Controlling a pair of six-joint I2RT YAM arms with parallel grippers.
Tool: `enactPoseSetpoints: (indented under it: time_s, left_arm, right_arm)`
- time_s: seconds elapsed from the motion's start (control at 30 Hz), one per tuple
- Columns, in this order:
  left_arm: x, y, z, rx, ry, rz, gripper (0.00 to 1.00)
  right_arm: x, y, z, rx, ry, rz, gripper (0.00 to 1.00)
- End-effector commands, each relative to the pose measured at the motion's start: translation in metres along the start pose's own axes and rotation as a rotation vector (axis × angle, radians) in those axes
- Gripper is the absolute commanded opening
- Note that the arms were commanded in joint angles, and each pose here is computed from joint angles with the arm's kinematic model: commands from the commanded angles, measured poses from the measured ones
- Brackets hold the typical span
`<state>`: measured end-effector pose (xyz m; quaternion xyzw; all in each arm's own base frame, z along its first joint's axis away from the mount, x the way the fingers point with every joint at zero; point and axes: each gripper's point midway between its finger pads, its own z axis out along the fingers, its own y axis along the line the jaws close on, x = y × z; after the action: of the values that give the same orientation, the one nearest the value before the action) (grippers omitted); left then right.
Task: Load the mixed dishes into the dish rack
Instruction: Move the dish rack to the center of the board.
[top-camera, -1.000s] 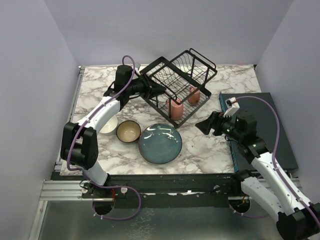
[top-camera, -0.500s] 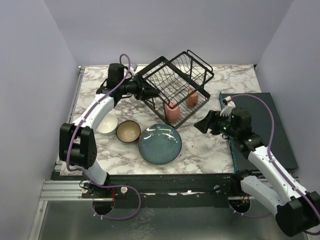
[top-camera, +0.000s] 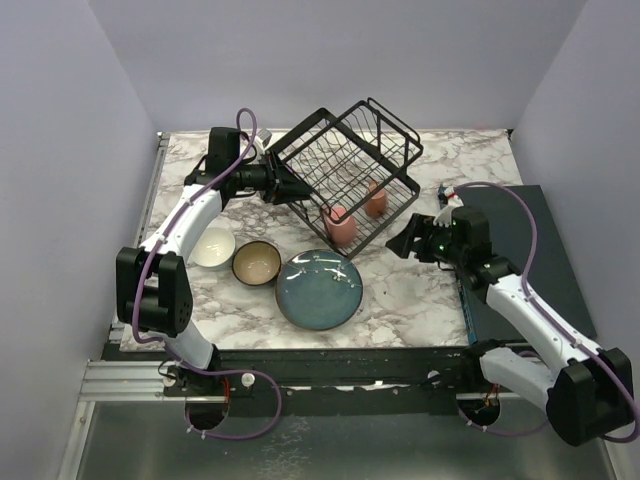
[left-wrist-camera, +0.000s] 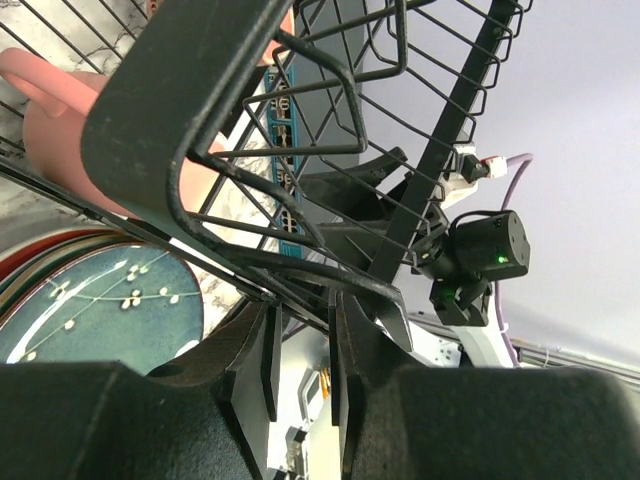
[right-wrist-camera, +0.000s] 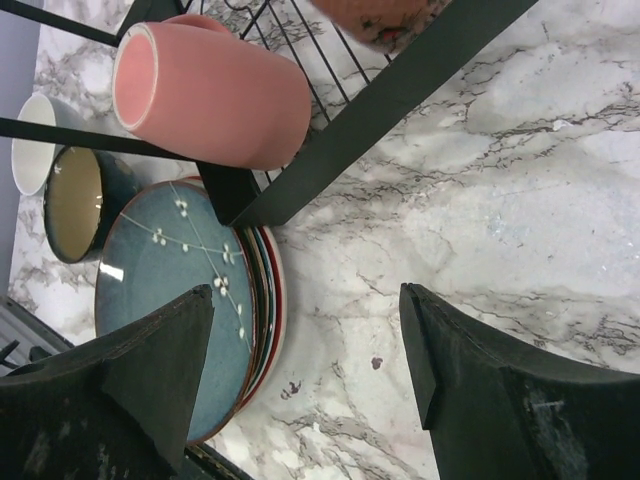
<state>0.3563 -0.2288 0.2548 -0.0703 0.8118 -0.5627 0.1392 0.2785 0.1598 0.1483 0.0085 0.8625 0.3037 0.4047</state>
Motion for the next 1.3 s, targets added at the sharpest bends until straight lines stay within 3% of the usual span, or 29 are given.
enactPoseSetpoints:
  time_s: [0.0, 0.3, 0.57, 0.8, 1.07, 1.27]
  left_arm:
    - [-0.015, 0.003, -0.014, -0.005, -0.036, 0.075, 0.00]
    - [-0.021, 0.006, -0.010, -0.021, -0.046, 0.061, 0.00]
    - [-0.022, 0.008, 0.010, -0.045, -0.031, 0.054, 0.00]
    - [-0.025, 0.009, 0.024, -0.054, -0.019, 0.051, 0.00]
    - [-0.029, 0.010, 0.029, -0.053, -0.012, 0.053, 0.00]
    - [-0.028, 0.013, 0.030, -0.056, -0.003, 0.054, 0.00]
  right_arm:
    - [-0.020, 0.009, 0.006, -0.024, -0.052, 0.003, 0.80]
    - [0.017, 0.013, 0.020, -0.080, 0.041, 0.057, 0.80]
    - [0.019, 0.010, 0.027, -0.057, 0.021, 0.080, 0.81]
    - [-0.003, -0.014, 0.026, 0.112, -0.045, 0.051, 0.85]
    - [-0.051, -0.048, 0.027, 0.336, -0.174, -0.099, 0.86]
    - [-0.082, -0.065, 0.039, 0.379, -0.231, -0.173, 0.85]
